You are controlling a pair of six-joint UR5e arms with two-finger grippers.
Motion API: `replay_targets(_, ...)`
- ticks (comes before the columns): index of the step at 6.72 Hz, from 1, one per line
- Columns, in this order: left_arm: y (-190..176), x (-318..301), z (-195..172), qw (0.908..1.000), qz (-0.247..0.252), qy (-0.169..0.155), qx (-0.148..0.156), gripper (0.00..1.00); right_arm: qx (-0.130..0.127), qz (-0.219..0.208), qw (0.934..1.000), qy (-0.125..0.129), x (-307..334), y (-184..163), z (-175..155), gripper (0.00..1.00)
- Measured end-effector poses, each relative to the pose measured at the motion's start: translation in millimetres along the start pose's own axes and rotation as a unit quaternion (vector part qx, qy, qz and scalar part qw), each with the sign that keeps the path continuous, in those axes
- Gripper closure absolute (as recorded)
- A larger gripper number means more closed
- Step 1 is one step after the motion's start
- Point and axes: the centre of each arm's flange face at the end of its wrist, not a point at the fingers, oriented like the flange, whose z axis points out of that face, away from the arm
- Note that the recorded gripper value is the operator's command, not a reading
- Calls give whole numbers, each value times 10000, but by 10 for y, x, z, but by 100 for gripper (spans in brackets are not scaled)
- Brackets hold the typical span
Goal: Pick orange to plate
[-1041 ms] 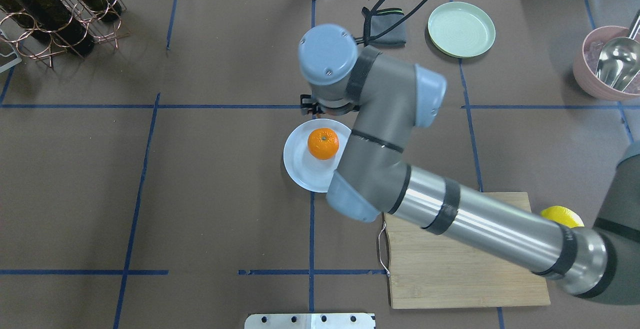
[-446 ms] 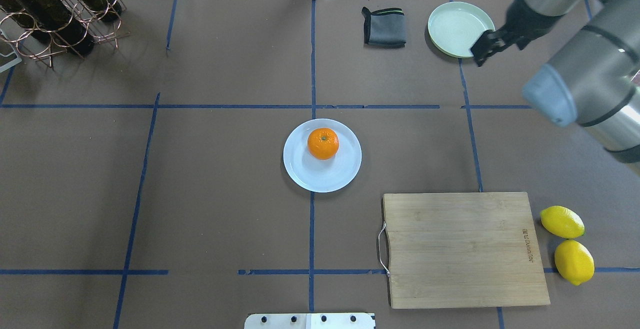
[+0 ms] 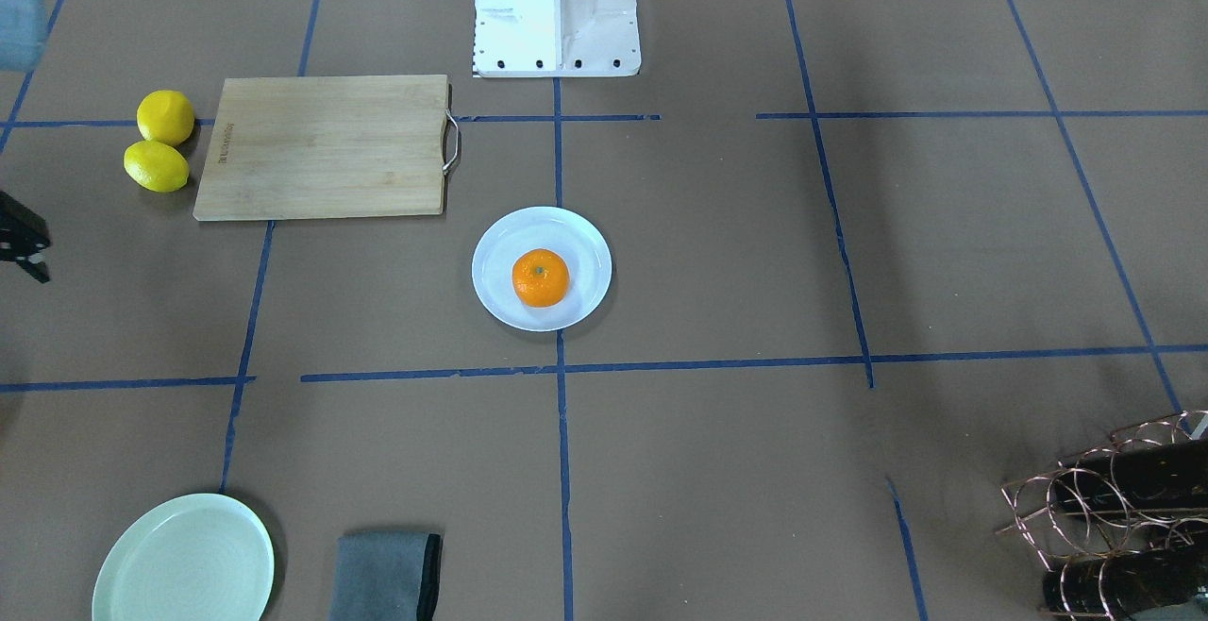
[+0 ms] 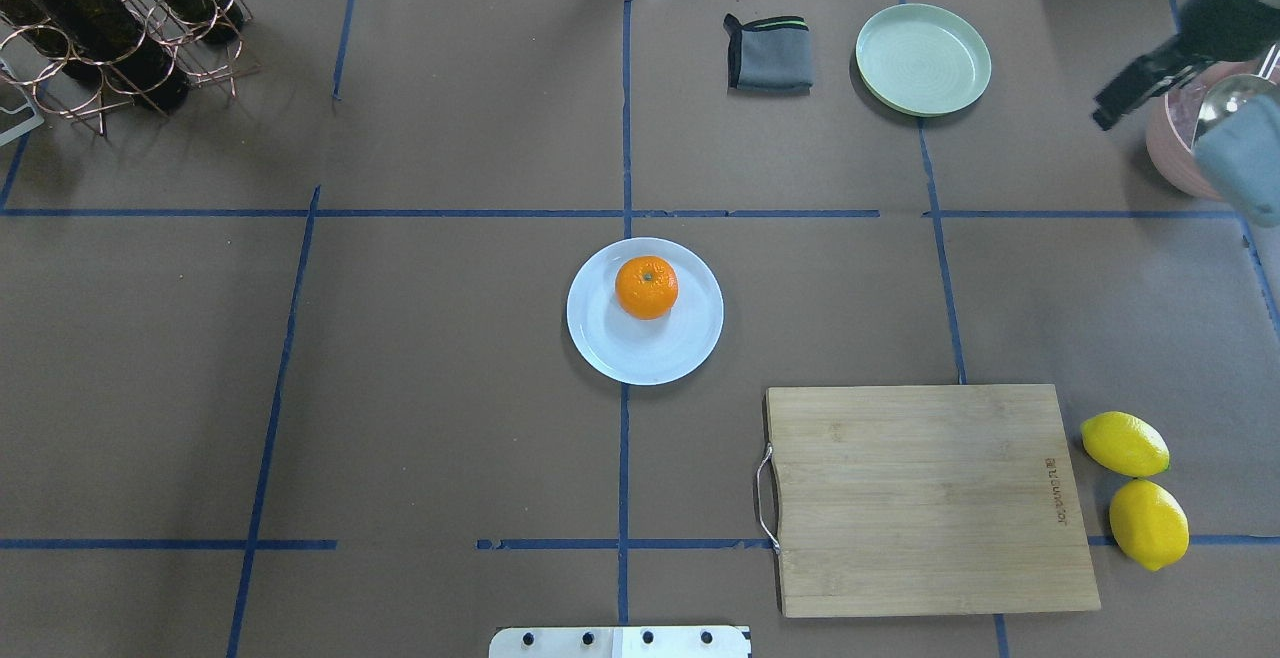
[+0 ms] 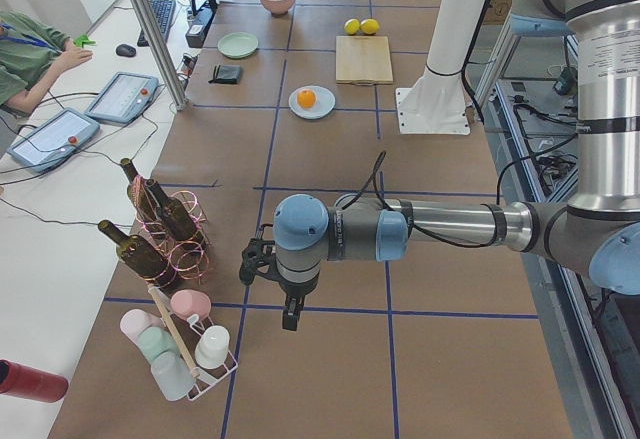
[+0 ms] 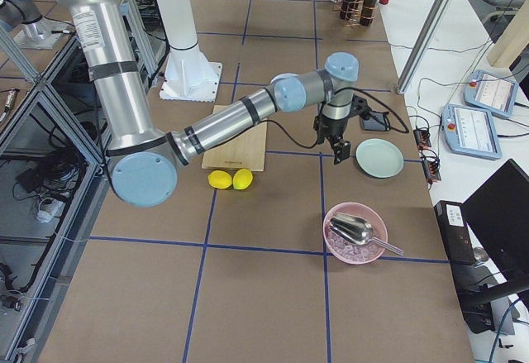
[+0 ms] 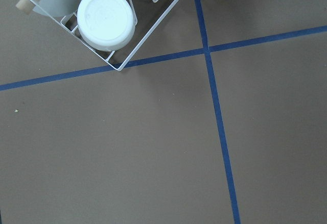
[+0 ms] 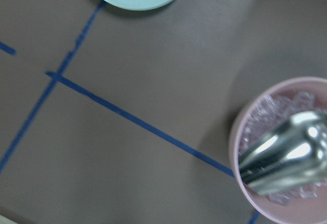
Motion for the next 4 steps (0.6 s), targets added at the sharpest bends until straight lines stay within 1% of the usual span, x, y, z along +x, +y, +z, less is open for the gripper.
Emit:
replay_targets(1, -13, 14, -14, 10000, 28, 0, 18, 0, -121, 347, 9993, 73, 503, 682, 133, 0)
replay_targets(2, -24, 25, -20, 10000, 64, 0, 38, 0, -206, 670, 9975, 120, 827, 1280, 276, 0)
replay_targets(3, -38, 38, -28, 9999, 112, -8, 75, 0, -259, 905, 9955, 89, 1007, 1758, 408, 0)
replay_targets(4, -50, 49, -35, 9998, 175, -20, 108, 0, -281, 1130, 9932, -3, 1103, 2138, 500, 0)
